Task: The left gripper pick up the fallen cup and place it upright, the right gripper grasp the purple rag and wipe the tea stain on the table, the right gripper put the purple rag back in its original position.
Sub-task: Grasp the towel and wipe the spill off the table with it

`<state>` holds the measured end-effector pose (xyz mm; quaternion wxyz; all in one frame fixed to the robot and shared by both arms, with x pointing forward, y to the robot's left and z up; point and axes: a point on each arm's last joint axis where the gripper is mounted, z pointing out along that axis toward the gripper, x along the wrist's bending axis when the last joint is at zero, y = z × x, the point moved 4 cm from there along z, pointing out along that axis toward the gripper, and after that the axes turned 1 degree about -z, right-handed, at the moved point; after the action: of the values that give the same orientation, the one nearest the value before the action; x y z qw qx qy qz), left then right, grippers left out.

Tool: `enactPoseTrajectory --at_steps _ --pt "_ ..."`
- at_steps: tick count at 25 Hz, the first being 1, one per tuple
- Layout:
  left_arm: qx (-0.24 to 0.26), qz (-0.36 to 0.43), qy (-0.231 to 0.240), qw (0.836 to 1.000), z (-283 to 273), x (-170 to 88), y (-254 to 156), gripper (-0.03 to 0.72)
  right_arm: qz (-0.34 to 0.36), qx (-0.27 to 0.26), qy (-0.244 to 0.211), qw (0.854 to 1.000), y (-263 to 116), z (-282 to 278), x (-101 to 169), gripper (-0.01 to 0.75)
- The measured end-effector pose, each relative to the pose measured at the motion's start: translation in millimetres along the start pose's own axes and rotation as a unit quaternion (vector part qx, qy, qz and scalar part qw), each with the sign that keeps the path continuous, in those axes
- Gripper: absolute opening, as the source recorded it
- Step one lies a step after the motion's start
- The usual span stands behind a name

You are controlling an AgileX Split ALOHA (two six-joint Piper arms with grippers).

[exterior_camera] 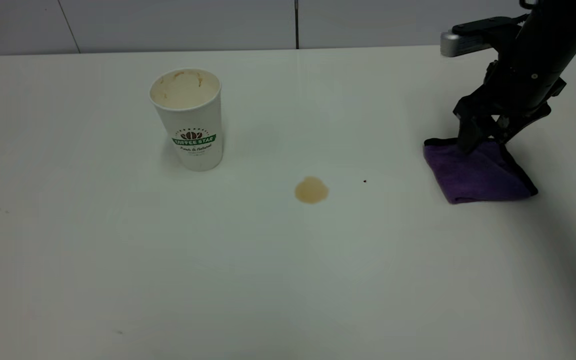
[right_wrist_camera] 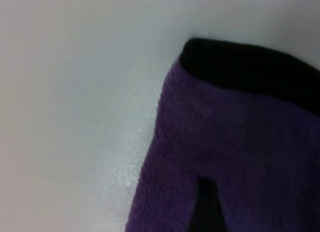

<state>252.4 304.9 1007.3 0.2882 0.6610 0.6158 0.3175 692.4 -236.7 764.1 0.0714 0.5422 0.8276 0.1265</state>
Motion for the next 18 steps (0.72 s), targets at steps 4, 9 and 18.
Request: enactPoseTrajectory --at_steps 4,9,18 --pt "0.000 0.000 0.000 1.000 0.0 0.0 0.0 0.449 0.000 0.011 0.001 1.000 -6.7 14.7 -0.1 0.608" --pt "0.000 0.000 0.000 1.000 0.0 0.0 0.0 0.449 0.002 0.014 0.000 1.000 -11.9 26.8 -0.5 0.554" --pt "0.000 -0.001 0.000 1.000 0.0 0.0 0.0 0.449 -0.035 0.019 0.006 0.999 -9.5 31.1 15.9 0.083"
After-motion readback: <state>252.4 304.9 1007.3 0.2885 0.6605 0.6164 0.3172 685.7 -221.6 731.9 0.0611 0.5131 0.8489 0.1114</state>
